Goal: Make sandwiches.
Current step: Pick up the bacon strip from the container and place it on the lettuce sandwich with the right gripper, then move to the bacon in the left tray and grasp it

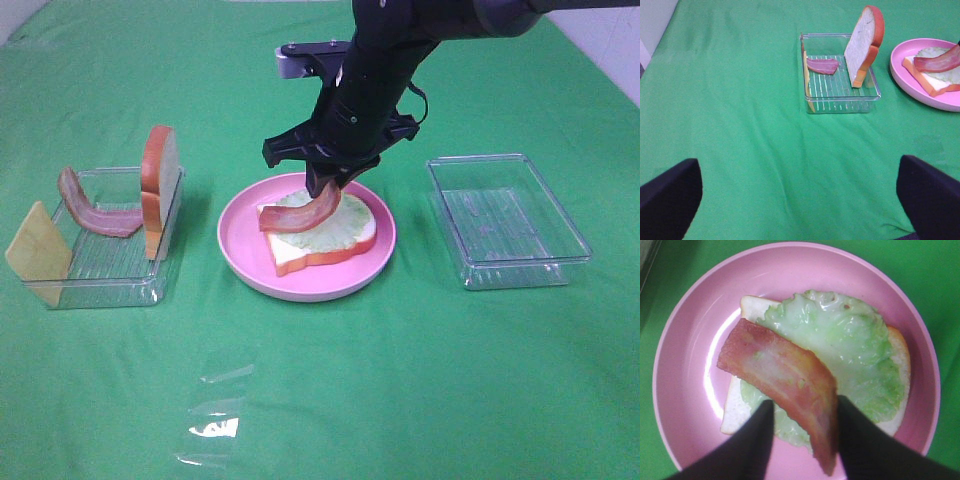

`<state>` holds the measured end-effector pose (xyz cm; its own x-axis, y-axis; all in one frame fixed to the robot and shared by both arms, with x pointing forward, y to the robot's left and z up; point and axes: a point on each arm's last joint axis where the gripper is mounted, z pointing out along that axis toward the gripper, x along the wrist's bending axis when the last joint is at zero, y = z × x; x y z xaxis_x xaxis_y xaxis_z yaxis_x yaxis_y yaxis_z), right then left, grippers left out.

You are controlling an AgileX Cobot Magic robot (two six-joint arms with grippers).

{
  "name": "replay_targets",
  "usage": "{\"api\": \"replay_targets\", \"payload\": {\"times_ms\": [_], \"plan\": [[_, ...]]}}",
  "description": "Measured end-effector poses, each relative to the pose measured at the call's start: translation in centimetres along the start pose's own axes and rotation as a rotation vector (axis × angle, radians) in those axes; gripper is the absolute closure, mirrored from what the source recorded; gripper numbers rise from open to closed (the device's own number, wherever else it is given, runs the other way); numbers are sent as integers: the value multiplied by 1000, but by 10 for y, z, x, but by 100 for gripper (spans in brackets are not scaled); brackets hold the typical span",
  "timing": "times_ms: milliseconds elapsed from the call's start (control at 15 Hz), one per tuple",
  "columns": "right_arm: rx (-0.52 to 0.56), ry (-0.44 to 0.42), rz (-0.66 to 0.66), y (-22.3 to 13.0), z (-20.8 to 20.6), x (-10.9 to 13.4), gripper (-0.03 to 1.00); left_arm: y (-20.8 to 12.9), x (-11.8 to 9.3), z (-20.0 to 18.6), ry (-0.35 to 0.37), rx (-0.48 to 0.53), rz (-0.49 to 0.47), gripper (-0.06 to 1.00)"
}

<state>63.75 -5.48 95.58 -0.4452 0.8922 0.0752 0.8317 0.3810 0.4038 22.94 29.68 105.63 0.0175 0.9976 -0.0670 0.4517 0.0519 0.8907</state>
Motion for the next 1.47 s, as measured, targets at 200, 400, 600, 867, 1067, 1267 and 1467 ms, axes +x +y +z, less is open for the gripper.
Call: {"api": "replay_targets", "payload": {"times_ms": [200, 400, 600, 867, 1067, 1267, 1467], "plan": [[3, -25, -26, 0, -2, -2, 2, 0, 0, 0, 0, 0, 0, -3], [9, -54, -52, 6, -21, -3, 0, 0, 0, 0, 0, 0, 0, -3], [101, -104, -71, 16, -50, -5, -1, 0, 0, 0, 0, 0, 0, -3], [122, -132, -100, 22, -82, -6, -1, 0, 0, 0, 0, 0, 0, -3], [95, -144, -100, 18, -106, -9, -1, 0, 0, 0, 0, 0, 0, -3], [91, -175, -9, 6, -131, -49, -1, 0, 0, 0, 0, 0, 0, -3], [175, -230, 176, -35, -143, -122, -1, 0, 0, 0, 0, 0, 0, -3]]}}
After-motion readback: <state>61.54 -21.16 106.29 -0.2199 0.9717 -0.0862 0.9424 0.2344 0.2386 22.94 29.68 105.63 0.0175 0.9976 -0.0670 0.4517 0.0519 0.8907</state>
